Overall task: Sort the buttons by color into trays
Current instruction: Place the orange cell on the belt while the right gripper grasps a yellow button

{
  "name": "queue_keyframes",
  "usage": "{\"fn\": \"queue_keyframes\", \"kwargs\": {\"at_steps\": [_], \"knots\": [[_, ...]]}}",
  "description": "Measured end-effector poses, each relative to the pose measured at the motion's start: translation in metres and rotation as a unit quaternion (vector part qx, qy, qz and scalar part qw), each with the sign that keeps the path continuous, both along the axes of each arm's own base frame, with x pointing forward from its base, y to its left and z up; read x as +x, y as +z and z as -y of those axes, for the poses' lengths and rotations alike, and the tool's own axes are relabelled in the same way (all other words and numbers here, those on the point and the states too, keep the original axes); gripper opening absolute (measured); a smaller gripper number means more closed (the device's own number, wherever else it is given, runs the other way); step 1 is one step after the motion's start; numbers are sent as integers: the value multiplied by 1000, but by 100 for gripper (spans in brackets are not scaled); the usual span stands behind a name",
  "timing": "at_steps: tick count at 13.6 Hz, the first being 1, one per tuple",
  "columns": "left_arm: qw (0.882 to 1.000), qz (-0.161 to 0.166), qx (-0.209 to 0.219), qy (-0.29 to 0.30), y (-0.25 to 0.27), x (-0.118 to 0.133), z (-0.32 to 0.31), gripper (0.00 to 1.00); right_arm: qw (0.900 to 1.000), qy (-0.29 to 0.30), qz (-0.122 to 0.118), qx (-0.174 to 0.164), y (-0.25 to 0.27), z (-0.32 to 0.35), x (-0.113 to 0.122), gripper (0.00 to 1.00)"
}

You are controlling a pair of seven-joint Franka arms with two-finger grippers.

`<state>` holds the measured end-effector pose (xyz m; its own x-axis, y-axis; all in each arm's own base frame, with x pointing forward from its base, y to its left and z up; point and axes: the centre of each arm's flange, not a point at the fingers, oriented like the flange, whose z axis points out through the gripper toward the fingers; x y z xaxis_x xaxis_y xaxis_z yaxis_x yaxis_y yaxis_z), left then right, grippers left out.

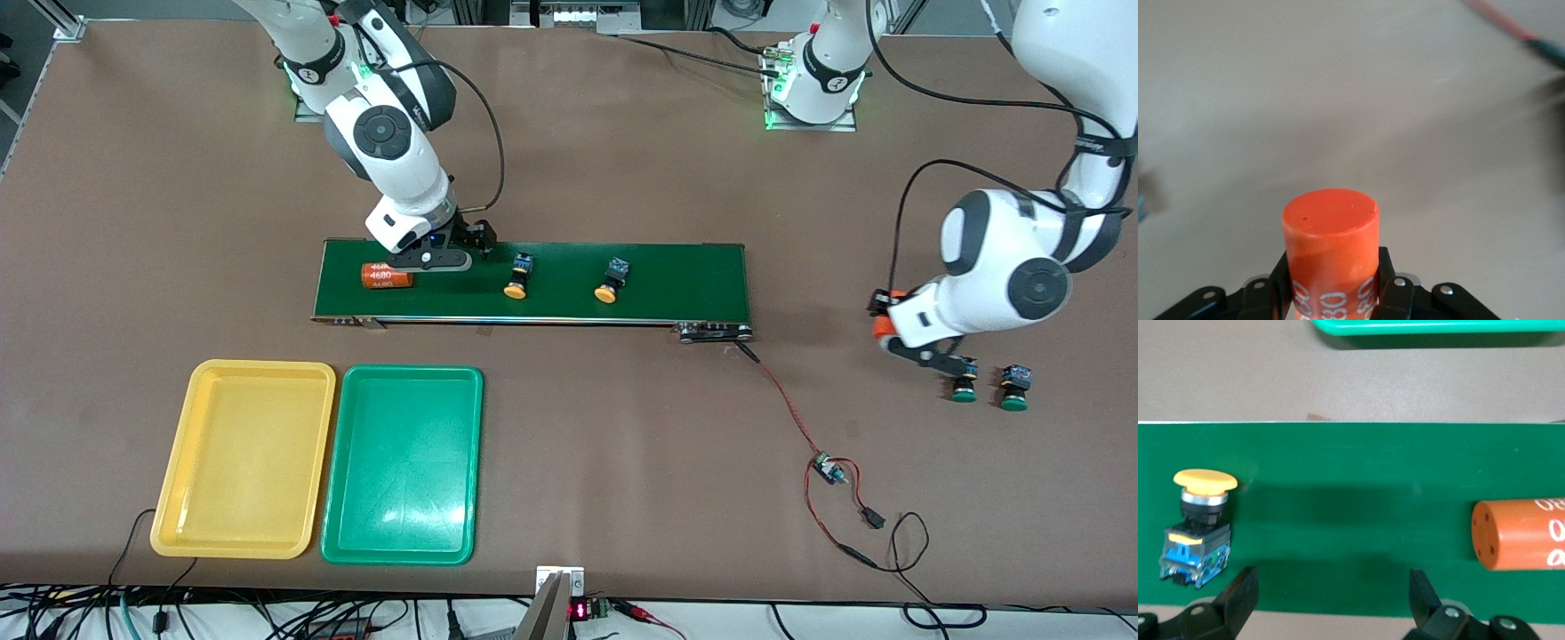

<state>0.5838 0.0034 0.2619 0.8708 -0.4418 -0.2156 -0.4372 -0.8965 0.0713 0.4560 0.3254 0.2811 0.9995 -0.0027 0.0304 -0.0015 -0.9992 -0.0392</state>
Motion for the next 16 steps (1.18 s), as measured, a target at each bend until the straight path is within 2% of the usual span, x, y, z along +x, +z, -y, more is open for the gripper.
{"fn": "queue_keyframes", "kwargs": {"at_steps": [1, 3, 5, 8, 12, 14, 16], "knots": [[998, 2, -14, -54, 3, 1, 19, 50, 1000, 0, 3, -5, -3, -4, 1, 100], [985, 8, -43, -165, 12, 3, 51, 50, 1000, 3, 2, -18, -8, -10, 5, 100], [967, 15, -67, -246, 21, 3, 84, 50, 999, 3, -10, -38, -2, -11, 12, 100], [933, 20, -96, -345, 31, -7, 139, 50, 999, -6, -11, -42, 9, -18, 21, 100], [889, 13, -122, -442, 39, -46, 239, 50, 999, -30, -16, -40, 4, -24, 22, 100], [878, 10, -126, -462, 27, -64, 263, 50, 998, -52, -18, -38, 2, -25, 24, 100], [875, 17, -133, -465, 5, -76, 267, 50, 996, -74, -18, -36, 1, -27, 28, 100]]}}
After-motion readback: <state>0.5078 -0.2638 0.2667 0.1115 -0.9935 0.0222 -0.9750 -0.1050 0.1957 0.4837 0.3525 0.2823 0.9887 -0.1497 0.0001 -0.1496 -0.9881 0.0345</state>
